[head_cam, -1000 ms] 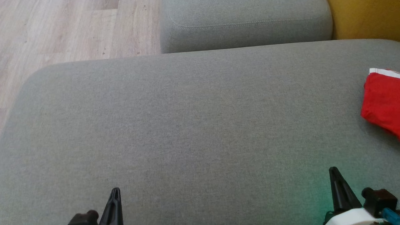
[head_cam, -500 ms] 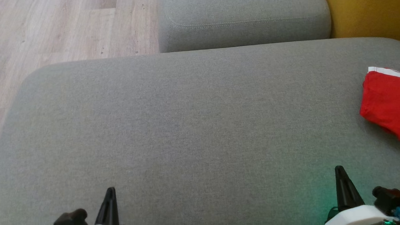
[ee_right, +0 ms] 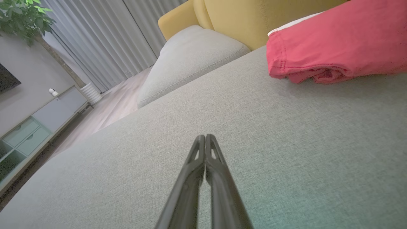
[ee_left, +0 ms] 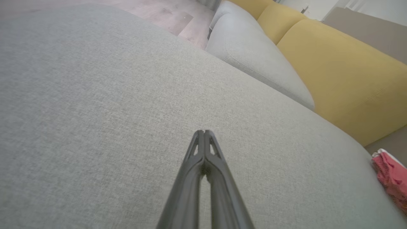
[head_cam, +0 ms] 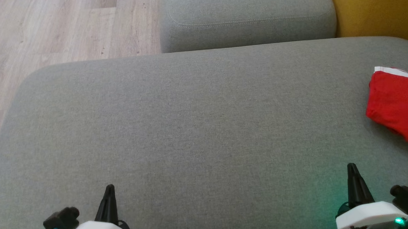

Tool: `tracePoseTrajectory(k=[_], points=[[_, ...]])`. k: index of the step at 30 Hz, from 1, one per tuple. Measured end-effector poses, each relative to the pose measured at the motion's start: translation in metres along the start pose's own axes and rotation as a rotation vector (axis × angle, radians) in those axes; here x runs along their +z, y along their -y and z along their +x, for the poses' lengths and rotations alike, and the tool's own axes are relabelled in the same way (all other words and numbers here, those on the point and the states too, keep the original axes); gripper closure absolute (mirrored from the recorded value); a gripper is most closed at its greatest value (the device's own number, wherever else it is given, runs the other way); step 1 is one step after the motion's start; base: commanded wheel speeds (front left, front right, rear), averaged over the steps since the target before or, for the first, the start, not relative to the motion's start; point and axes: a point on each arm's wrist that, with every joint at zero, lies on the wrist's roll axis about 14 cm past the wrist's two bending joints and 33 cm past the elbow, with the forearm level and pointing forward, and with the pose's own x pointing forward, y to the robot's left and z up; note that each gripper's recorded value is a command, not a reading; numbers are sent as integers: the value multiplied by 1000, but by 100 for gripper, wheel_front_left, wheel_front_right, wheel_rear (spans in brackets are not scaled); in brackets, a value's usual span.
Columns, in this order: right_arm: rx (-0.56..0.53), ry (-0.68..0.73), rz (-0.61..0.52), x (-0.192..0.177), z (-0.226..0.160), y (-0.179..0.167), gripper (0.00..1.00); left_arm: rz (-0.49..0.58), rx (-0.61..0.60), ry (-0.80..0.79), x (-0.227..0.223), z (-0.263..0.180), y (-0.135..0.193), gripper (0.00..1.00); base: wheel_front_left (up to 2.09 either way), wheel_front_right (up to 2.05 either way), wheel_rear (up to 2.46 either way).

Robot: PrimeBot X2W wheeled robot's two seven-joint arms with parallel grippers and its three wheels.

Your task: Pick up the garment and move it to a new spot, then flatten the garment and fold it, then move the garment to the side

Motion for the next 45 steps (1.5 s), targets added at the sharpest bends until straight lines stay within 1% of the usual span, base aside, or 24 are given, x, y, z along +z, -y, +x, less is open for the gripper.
tracePoseTrajectory(k=[9, 14, 23, 28, 45], points=[[-29, -4, 124, 1, 1, 6, 100, -118, 18, -12, 2, 4, -5, 100, 0, 0, 0], [-29, 16, 185, 9, 5, 5, 100, -177, 5, -10, 6, 9, -2, 100, 0, 0, 0], [-42, 9, 285, 8, 5, 8, 100, -271, 1, -19, 8, 13, -1, 100, 0, 0, 0], [-37, 21, 346, 14, 9, 6, 100, -331, 10, -19, 10, 14, -5, 100, 0, 0, 0], [-37, 39, 558, 23, 14, 8, 100, -531, -12, -19, 21, 25, -2, 100, 0, 0, 0]])
